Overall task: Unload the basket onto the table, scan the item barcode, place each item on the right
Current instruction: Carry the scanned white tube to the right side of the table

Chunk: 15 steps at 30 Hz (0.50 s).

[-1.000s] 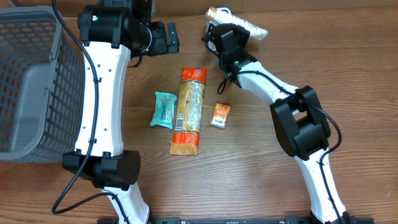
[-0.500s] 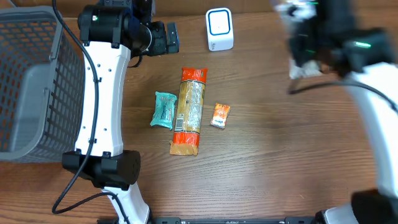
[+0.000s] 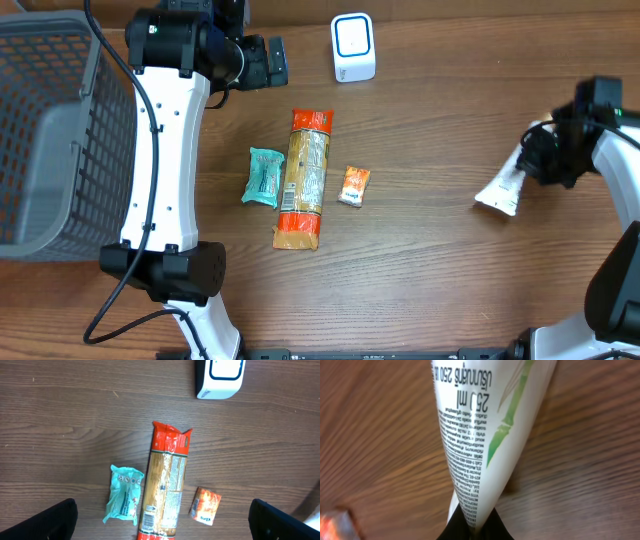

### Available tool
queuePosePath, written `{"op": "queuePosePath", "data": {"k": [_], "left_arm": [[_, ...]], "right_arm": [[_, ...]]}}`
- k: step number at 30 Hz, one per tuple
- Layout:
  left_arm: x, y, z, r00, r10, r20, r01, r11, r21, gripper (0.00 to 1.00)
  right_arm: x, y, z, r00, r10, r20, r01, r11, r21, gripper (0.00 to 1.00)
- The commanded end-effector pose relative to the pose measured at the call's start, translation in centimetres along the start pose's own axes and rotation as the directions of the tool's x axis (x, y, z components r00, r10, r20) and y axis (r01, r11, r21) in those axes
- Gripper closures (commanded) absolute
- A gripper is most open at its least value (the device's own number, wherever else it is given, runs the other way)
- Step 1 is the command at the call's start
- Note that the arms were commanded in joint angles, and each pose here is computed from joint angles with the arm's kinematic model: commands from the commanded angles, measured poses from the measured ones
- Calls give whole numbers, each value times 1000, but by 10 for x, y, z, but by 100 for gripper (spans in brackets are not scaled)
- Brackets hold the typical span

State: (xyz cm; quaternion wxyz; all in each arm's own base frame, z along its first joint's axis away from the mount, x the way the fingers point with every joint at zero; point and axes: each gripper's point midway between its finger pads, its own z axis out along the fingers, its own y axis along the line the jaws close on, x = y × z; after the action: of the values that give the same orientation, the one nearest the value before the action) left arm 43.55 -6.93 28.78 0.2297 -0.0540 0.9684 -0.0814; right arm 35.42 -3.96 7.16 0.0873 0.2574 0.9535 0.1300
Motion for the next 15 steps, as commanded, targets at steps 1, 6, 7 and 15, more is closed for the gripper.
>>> {"op": "queuePosePath", "data": {"k": [1, 6, 7, 15], "left_arm": [[1, 1, 4, 1000, 11, -8, -12, 1000, -5, 0], [1, 1, 4, 1000, 11, -8, -12, 1000, -5, 0], [1, 1, 4, 1000, 11, -8, -12, 1000, -5, 0], [1, 1, 4, 1000, 11, -8, -12, 1000, -5, 0]], "right_arm": [[0, -6, -5, 999, 41, 23, -40, 998, -44, 86], [8, -10, -7, 999, 32, -14, -33, 999, -31, 45], [11, -7, -9, 999, 35, -30, -36, 998, -44, 44], [34, 96, -34, 980, -176, -89, 127, 908, -400, 43]]}}
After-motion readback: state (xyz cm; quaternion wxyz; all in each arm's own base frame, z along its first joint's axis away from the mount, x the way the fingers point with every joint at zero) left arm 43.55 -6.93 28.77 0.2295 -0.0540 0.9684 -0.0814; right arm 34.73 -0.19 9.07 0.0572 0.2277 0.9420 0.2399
